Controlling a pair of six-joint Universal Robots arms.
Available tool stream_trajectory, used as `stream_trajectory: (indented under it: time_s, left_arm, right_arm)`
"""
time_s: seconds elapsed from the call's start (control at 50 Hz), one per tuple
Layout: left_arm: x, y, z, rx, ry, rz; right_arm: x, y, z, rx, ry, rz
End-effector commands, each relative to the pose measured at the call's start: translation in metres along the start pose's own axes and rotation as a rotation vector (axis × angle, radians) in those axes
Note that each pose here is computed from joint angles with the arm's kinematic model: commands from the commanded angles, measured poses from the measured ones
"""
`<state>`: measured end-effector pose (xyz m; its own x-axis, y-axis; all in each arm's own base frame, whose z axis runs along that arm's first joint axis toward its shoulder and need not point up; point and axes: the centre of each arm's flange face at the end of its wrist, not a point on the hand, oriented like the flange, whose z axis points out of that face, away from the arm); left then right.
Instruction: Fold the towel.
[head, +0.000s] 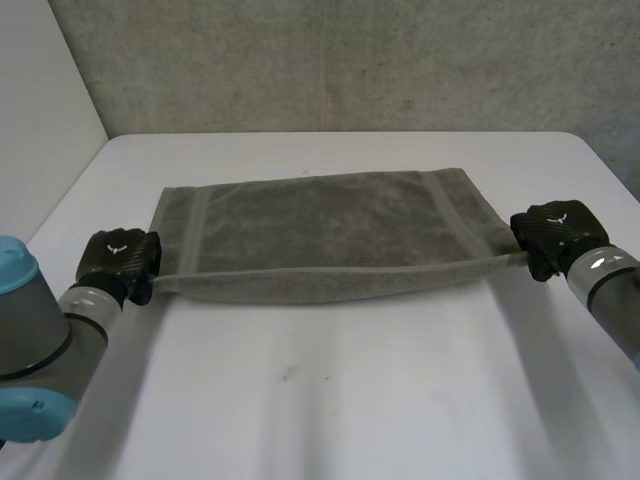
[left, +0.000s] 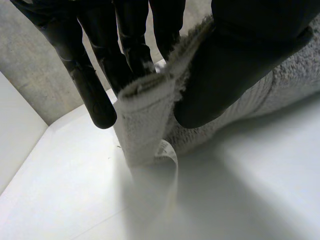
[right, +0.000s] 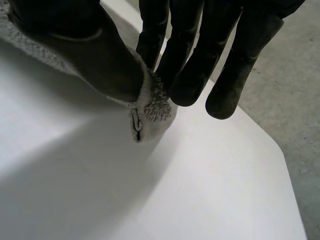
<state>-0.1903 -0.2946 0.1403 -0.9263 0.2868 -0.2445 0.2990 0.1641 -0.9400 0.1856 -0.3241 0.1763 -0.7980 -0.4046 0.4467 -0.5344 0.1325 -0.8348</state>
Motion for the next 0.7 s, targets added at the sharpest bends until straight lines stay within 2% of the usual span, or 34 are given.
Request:
stream_trajectory:
  time_s: [0.02, 0.12, 0.16, 0.22, 0.34, 0.4, 0.44, 0.46, 0.5, 0.52, 0.56, 0.6, 0.62, 0.66, 0.7]
  left_arm:
    - [0.001, -0.008, -0.035, -0.046, 0.019, -0.003]
    - [0.002, -0.016, -0.072, -0.082, 0.030, -0.002]
    - [0.000, -0.026, -0.100, -0.099, 0.032, 0.022]
    - [-0.001, -0.032, -0.120, -0.106, 0.040, 0.071]
    - [-0.003, -0.038, -0.121, -0.073, 0.058, 0.125]
    - [-0.005, -0.043, -0.111, -0.048, 0.064, 0.131]
    - [-0.008, -0.040, -0.081, -0.040, 0.053, 0.129]
    - [-0.008, -0.040, -0.081, -0.040, 0.053, 0.129]
    - [-0.009, -0.041, -0.048, -0.012, 0.044, 0.136]
    - [-0.009, -0.041, -0.048, -0.012, 0.044, 0.136]
    - [-0.009, -0.043, -0.032, 0.002, 0.042, 0.138]
    - [-0.011, -0.040, 0.002, -0.004, 0.021, 0.136]
    - [-0.011, -0.040, 0.002, -0.004, 0.021, 0.136]
    - [-0.013, -0.038, 0.034, -0.006, -0.015, 0.136]
    - [-0.013, -0.037, 0.048, 0.000, -0.030, 0.136]
  right_arm:
    - [0.002, -0.011, -0.037, -0.108, -0.102, -0.162]
    - [0.005, -0.010, -0.070, -0.219, -0.212, -0.238]
    - [0.007, -0.014, -0.085, -0.236, -0.244, -0.261]
    - [0.020, -0.024, -0.112, -0.250, -0.295, -0.291]
    - [0.031, -0.037, -0.113, -0.160, -0.311, -0.311]
    - [0.035, -0.035, -0.099, -0.157, -0.314, -0.298]
    - [0.035, -0.030, -0.086, -0.164, -0.318, -0.290]
    - [0.035, -0.030, -0.086, -0.164, -0.318, -0.290]
    - [0.042, -0.028, -0.059, -0.169, -0.287, -0.276]
    - [0.042, -0.028, -0.059, -0.169, -0.287, -0.276]
    - [0.039, -0.033, -0.034, -0.156, -0.258, -0.271]
    - [0.034, -0.034, -0.019, -0.145, -0.252, -0.268]
    - [0.034, -0.034, -0.019, -0.145, -0.252, -0.268]
    - [0.029, -0.035, 0.010, -0.117, -0.217, -0.256]
    - [0.028, -0.036, 0.023, -0.098, -0.191, -0.251]
